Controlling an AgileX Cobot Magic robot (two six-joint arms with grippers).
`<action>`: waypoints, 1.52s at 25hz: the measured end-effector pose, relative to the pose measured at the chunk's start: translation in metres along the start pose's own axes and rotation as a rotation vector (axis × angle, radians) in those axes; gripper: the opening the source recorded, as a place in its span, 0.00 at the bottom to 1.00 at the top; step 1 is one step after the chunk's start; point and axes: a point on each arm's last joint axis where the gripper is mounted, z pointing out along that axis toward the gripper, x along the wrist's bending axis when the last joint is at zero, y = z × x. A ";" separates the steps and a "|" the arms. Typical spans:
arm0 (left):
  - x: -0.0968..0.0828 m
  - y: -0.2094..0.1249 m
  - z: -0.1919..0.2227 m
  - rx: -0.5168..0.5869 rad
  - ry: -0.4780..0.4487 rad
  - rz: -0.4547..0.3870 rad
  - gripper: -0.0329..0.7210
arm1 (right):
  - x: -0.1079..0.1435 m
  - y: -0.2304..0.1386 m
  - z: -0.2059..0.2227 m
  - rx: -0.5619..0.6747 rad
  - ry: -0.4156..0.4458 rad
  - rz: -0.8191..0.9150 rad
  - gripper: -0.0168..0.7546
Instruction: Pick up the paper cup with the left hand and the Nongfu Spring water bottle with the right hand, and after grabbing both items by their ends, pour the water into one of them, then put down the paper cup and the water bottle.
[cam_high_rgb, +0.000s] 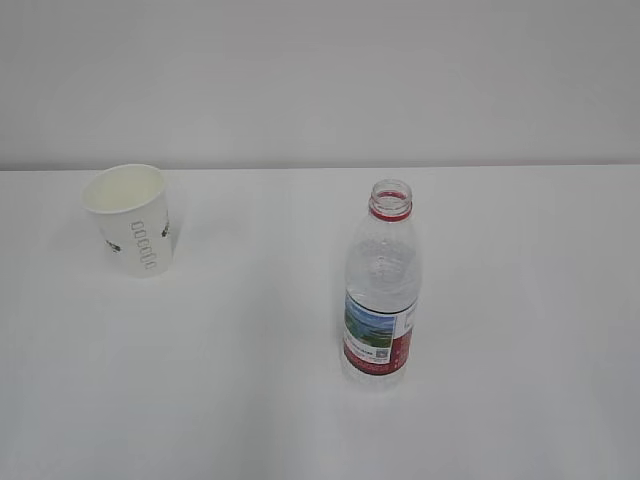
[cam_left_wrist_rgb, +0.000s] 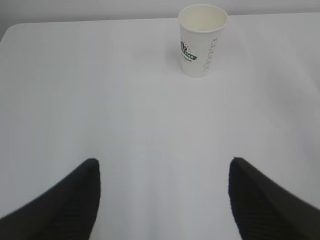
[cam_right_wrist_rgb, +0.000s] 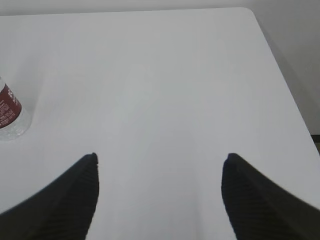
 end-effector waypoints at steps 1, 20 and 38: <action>0.000 0.000 0.000 0.000 0.000 0.000 0.81 | 0.000 0.000 0.000 0.000 0.000 0.000 0.77; 0.000 0.000 0.000 0.000 0.000 0.000 0.81 | 0.000 0.000 0.000 0.000 0.000 0.000 0.77; 0.000 0.000 0.000 0.000 0.000 0.000 0.81 | 0.000 0.000 0.000 0.000 0.000 0.000 0.77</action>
